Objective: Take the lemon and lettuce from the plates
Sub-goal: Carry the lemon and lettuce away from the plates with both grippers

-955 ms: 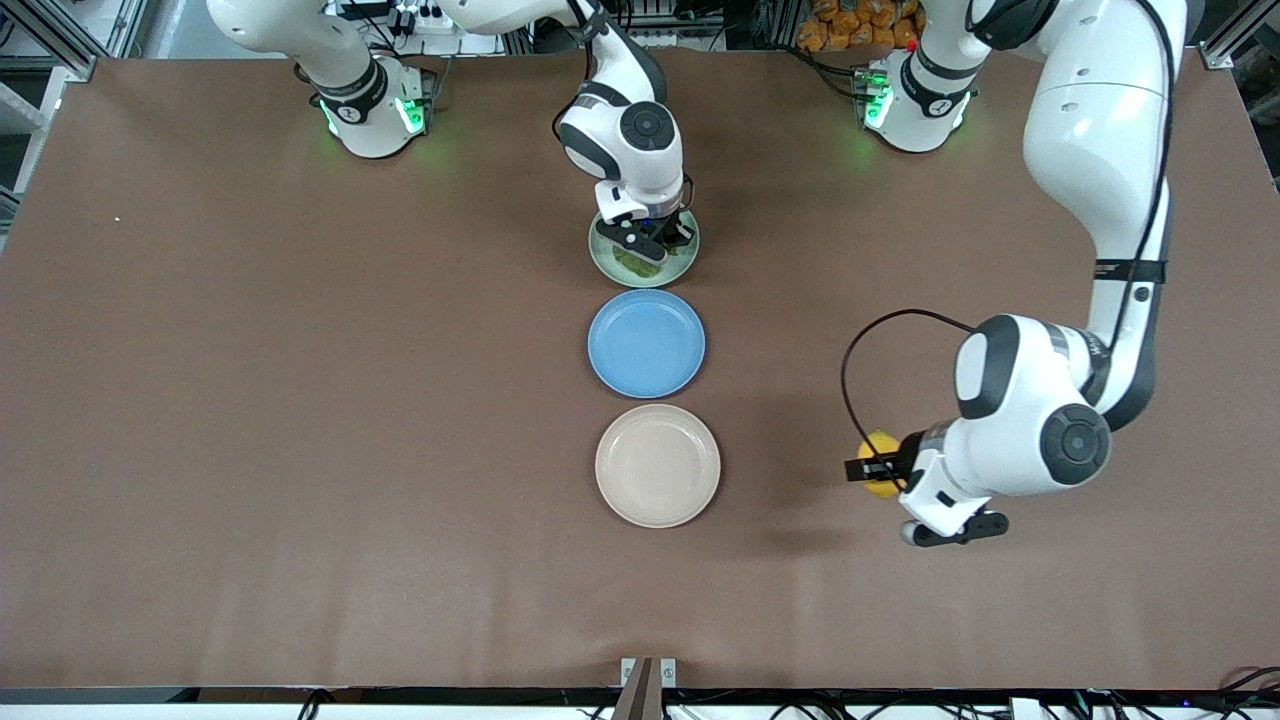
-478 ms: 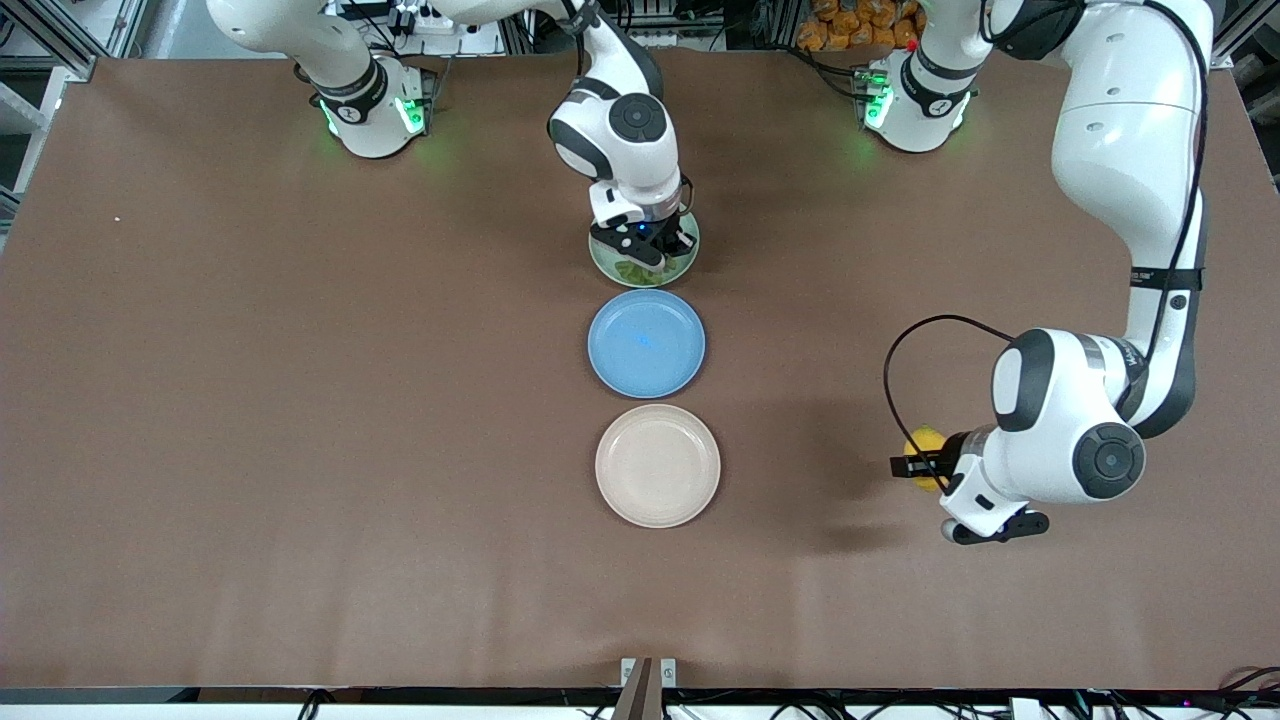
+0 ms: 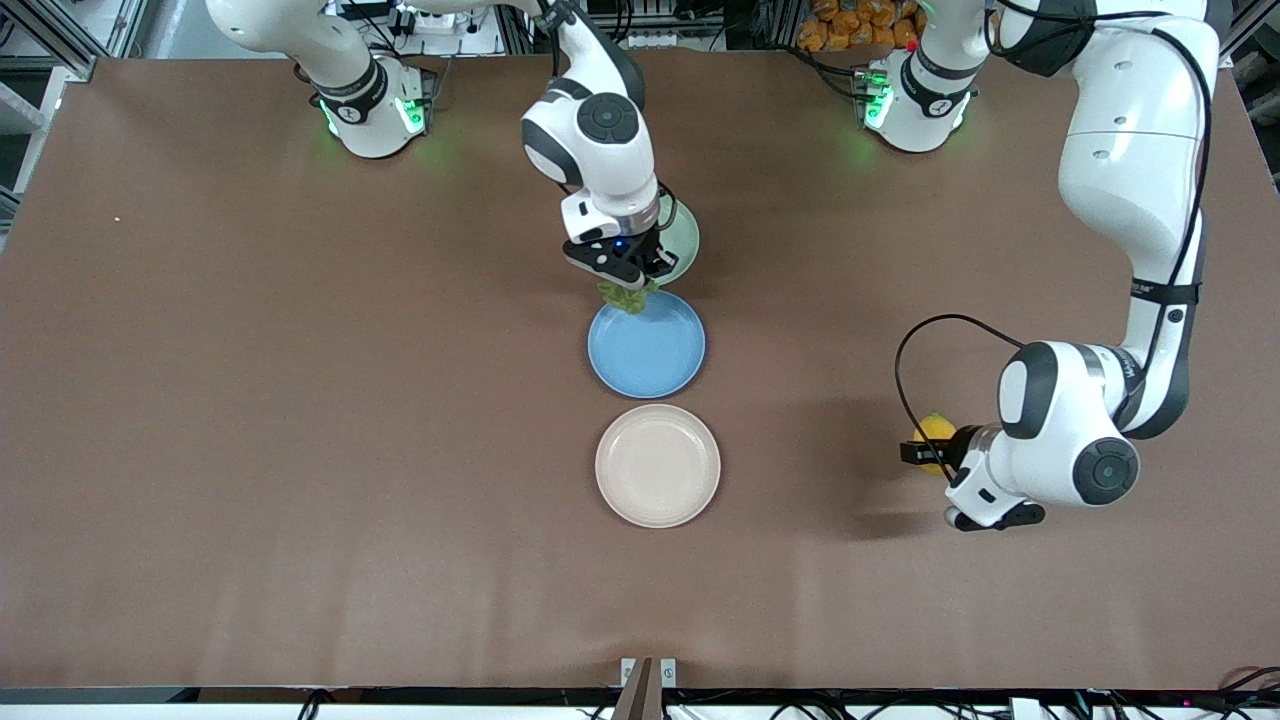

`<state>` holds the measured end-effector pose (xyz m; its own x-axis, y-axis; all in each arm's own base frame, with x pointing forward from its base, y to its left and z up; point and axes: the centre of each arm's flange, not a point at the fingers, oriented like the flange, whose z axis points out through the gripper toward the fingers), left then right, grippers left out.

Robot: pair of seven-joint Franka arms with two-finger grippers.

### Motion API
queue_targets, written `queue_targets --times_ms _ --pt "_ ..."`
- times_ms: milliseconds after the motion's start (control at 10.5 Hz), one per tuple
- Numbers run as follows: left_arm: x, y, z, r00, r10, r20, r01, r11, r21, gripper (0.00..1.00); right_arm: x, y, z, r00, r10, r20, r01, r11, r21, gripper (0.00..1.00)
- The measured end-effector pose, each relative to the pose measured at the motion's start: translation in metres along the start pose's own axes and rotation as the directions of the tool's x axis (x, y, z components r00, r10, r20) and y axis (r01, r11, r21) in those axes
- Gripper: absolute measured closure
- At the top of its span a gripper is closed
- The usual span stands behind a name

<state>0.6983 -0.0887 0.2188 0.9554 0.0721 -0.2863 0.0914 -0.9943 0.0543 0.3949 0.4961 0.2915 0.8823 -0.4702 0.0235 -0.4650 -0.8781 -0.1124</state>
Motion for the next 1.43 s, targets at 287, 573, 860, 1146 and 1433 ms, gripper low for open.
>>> queue_targets --times_ms 287,573,860,1146,1433 --pt "-0.002 -0.001 0.024 0.999 0.033 0.029 -0.035 0.997 0.072 0.36 0.055 0.014 -0.021 0.998 -0.066 -0.022 0.066 0.998 -0.016 0.96" --pt "-0.001 -0.003 0.043 0.998 0.045 0.049 -0.05 0.993 0.105 0.36 0.102 0.035 -0.019 0.989 -0.145 -0.008 0.144 0.987 -0.065 0.96" --pt "0.0 -0.005 0.049 0.997 0.06 0.052 -0.066 0.988 0.138 0.26 0.171 0.07 -0.037 0.979 -0.201 0.017 0.202 0.975 -0.094 0.96" --pt "0.003 -0.006 0.043 0.997 0.068 0.037 -0.073 0.985 0.155 0.0 0.232 0.109 -0.045 0.969 -0.245 0.029 0.247 0.964 -0.102 0.96" --pt "-0.001 -0.002 0.0 0.998 0.069 0.001 -0.068 0.985 0.157 0.0 0.3 0.165 -0.052 0.95 -0.308 0.053 0.312 0.944 -0.111 0.96"
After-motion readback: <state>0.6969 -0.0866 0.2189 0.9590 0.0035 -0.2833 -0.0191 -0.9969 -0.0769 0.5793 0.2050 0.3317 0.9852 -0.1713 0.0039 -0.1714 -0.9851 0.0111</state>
